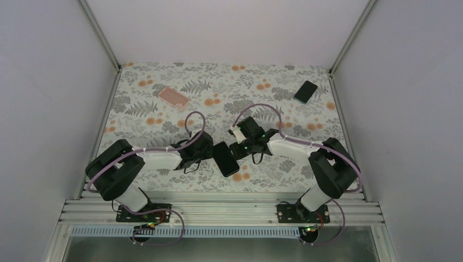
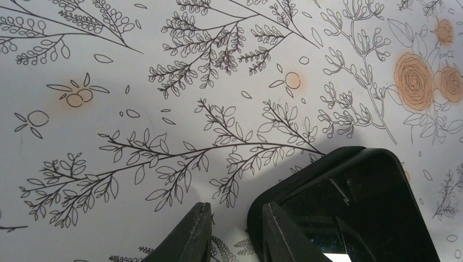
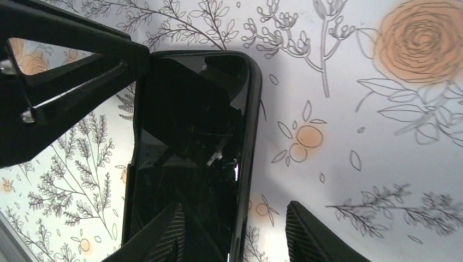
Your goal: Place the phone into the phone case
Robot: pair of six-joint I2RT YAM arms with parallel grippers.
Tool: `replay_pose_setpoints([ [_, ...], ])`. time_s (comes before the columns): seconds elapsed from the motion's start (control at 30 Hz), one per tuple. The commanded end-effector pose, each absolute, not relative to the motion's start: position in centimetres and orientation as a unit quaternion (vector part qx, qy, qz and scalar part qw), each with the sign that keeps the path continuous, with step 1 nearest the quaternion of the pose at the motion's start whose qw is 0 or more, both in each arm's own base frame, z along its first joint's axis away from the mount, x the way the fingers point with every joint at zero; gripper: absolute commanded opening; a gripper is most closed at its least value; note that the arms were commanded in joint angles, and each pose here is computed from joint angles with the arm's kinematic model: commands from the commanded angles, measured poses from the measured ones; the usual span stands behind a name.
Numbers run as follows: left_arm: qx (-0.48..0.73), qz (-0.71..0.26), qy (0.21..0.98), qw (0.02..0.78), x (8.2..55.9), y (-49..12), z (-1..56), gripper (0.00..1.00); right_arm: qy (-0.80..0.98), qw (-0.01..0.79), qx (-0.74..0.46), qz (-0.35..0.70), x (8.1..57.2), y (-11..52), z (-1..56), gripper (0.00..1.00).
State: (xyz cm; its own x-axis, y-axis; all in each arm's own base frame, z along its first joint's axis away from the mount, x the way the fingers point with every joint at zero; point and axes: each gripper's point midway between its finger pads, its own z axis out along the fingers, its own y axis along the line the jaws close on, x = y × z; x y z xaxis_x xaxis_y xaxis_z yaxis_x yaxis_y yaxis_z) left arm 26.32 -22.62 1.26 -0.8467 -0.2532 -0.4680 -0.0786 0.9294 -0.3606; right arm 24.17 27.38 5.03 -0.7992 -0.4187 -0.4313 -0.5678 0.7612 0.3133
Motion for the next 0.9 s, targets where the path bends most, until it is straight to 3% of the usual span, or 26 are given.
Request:
replay_pose_setpoints([
  [0.0,-0.059,-0.058,0.989,0.123,19.2,-17.5,-4.6,0.25,0.914,0.168,-0.28,0.24,24.6,28.7,5.0,0.42],
  [0.47,-0.067,-0.177,0.973,0.133,19.9,-21.6,-2.3,0.26,0.916,0.136,-0.288,0.246,23.6,29.5,3.0,0.07],
  [0.87,-0.062,-0.195,0.971,0.123,19.9,-22.5,-2.9,0.26,0.904,0.105,-0.314,0.271,21.0,32.4,2.3,0.04],
])
